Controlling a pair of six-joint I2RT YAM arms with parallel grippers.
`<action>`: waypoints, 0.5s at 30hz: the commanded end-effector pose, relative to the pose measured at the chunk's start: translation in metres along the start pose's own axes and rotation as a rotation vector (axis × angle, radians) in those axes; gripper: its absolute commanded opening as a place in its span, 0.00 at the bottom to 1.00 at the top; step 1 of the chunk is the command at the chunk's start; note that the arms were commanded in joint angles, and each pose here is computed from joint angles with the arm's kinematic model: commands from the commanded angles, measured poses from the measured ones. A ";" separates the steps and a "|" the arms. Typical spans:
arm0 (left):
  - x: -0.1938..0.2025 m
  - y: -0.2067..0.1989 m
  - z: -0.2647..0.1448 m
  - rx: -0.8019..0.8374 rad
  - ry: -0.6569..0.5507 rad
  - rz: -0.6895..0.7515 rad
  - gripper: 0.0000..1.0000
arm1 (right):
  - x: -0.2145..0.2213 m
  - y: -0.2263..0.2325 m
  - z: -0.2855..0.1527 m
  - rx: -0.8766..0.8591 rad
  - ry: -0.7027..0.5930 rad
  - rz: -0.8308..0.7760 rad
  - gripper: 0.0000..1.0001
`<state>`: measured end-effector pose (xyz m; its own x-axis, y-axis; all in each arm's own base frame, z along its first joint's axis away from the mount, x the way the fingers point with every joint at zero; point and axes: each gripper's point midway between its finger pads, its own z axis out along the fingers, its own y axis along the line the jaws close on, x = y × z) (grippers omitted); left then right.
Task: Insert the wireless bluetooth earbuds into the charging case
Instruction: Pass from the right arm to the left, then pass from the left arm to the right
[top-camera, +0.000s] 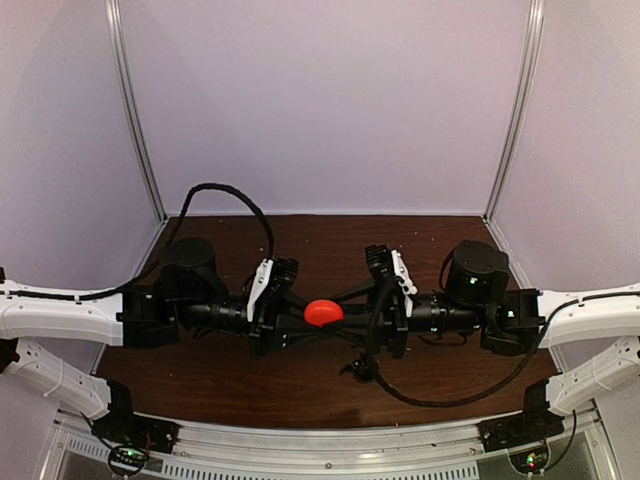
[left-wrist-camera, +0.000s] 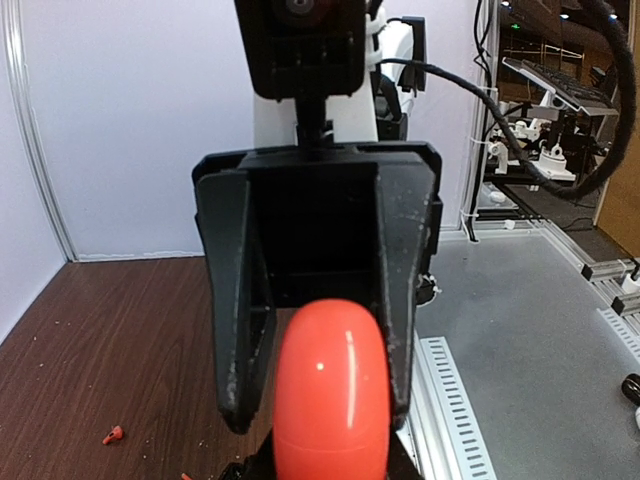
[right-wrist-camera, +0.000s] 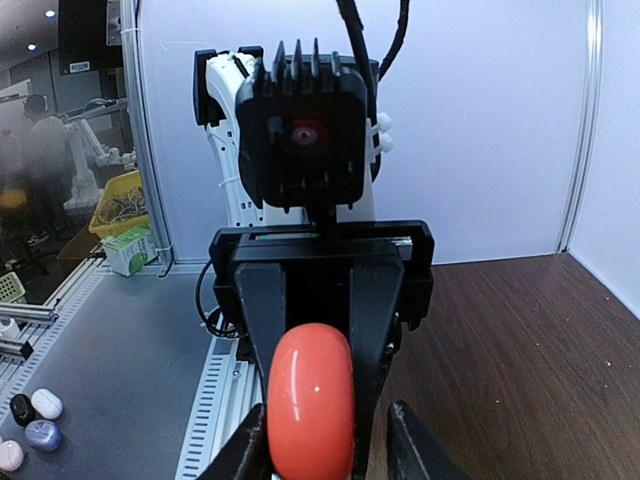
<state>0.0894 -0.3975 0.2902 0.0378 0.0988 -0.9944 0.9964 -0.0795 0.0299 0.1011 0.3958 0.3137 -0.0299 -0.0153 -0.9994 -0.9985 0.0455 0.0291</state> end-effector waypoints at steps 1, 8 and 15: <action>-0.007 -0.001 0.001 0.004 -0.044 0.028 0.06 | -0.010 0.000 -0.006 0.002 -0.011 -0.014 0.40; 0.001 -0.002 0.005 0.016 -0.025 0.020 0.05 | -0.015 0.002 -0.007 -0.010 -0.006 -0.041 0.36; 0.004 -0.002 0.008 0.024 -0.015 0.017 0.04 | -0.021 0.003 -0.007 -0.016 -0.015 -0.046 0.34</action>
<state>0.0911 -0.4023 0.2776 0.0265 0.1234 -0.9920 0.9964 -0.0835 0.0162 0.1012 0.3931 0.3115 -0.0164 -0.0491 -0.9987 -0.9990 0.0415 0.0144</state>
